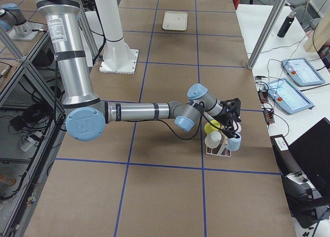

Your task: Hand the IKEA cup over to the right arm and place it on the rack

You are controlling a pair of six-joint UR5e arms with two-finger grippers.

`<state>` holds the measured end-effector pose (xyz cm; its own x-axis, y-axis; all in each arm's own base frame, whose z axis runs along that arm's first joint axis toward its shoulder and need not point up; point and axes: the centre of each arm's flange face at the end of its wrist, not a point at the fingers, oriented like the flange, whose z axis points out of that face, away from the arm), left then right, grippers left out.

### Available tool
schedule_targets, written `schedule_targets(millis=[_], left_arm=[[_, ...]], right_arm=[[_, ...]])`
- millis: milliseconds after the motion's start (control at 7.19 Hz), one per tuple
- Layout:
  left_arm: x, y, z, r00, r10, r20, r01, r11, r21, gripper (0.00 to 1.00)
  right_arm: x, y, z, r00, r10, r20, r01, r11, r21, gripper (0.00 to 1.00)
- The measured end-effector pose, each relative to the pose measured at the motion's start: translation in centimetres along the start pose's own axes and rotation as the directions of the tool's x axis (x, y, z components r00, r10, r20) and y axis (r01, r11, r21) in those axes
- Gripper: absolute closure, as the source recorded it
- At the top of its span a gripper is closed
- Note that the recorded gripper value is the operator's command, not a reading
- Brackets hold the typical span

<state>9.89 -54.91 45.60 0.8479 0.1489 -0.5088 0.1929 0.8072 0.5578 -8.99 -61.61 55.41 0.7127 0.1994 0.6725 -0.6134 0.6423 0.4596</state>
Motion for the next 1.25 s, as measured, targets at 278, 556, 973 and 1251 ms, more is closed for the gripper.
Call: schedule_targets(millis=[278, 556, 973, 1251], left_arm=[[-6.0, -0.9, -2.1, 0.999, -0.015, -0.039, 0.010, 0.990, -0.142, 0.00], [-10.0, -0.1, -3.2, 0.994, -0.073, -0.087, 0.043, 0.952, -0.302, 0.00], [-15.0, 2.5, -3.6, 0.966, -0.198, -0.165, 0.102, 0.881, -0.463, 0.00], [-18.6, 5.3, -2.4, 0.955, -0.195, -0.223, 0.062, 0.868, -0.493, 0.00]], right_arm=[[3.2, -3.5, -1.7, 0.978, -0.208, 0.013, 0.208, 0.971, -0.120, 0.00], [7.7, -7.6, -6.0, 0.944, -0.318, 0.083, 0.327, 0.890, -0.318, 0.00], [9.9, -7.6, -12.2, 0.932, -0.317, 0.179, 0.361, 0.742, -0.565, 0.00], [10.7, -5.3, -13.9, 0.938, -0.275, 0.210, 0.345, 0.698, -0.628, 0.00]])
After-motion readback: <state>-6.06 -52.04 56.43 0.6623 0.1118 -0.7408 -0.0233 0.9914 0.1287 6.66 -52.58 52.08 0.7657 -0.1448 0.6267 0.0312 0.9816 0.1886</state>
